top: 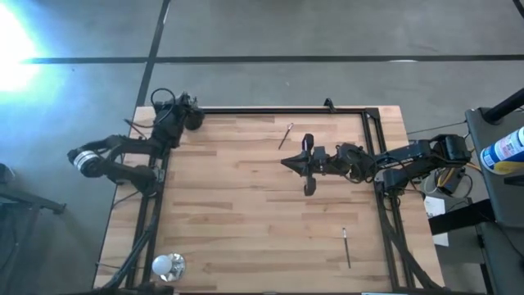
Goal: Put items in baskets/containers
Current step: Put the black eyeshadow brush into the black pen holder
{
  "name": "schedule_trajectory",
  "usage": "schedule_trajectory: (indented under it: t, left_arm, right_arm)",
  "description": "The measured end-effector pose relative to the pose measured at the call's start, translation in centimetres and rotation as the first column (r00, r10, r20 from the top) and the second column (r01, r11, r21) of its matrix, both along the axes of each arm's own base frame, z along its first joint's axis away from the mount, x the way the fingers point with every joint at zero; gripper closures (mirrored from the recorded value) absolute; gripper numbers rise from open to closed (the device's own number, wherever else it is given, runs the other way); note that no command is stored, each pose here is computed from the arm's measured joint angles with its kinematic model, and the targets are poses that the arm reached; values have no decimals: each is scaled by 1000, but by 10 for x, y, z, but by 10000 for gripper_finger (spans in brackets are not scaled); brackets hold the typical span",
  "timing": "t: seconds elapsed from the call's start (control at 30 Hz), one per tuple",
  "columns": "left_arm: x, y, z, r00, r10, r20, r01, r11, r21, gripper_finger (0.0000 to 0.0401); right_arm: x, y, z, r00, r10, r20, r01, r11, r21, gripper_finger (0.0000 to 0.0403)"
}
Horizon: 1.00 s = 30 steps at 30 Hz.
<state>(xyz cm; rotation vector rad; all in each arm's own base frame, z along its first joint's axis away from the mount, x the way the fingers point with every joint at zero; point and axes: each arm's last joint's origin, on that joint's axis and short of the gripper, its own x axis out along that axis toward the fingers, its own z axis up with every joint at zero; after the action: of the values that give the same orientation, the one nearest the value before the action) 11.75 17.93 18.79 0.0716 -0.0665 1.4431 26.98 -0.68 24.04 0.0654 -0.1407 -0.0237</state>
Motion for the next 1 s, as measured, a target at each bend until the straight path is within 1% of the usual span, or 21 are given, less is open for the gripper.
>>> schedule_trajectory:
  t: [0.13,0.37,0.47,0.53,0.63,0.73,0.8,0.9,0.97,1.0]
  left_arm:
    - [0,1,-6,1000,17,3,-17,999,-41,382]
    - [1,1,-13,1000,19,25,-16,994,-110,353]
    - [0,1,-17,1000,18,16,-16,989,-149,342]
    - [0,0,-17,1000,17,13,-15,986,-164,335]
    - [-1,-1,-17,1000,7,6,-5,983,-181,326]
    - [-2,-4,-14,1000,-17,14,19,982,-188,319]
    - [-2,-6,-13,998,-54,11,55,977,-204,317]
    - [-1,-11,-8,983,-184,21,184,960,-210,319]
    - [1,-18,-3,955,-294,43,297,934,-198,325]
    - [2,-22,-1,935,-350,64,356,916,-186,329]
  right_arm:
    - [0,0,0,1000,0,0,0,1000,0,394]
    - [0,0,0,1000,1,-2,-1,1000,3,394]
    - [0,0,-2,1000,2,-22,-2,1000,14,394]
    - [0,0,-3,999,4,-32,-3,999,34,394]
    - [1,-1,-5,999,-1,-54,3,999,38,394]
    - [1,-1,-7,997,-26,-72,29,999,42,394]
    - [1,-3,-10,993,-66,-98,71,996,50,394]
    - [1,-9,-15,968,-184,-170,198,977,72,394]
    - [0,-18,-22,929,-270,-255,298,951,79,394]
    - [0,-26,-26,899,-311,-310,352,932,87,394]
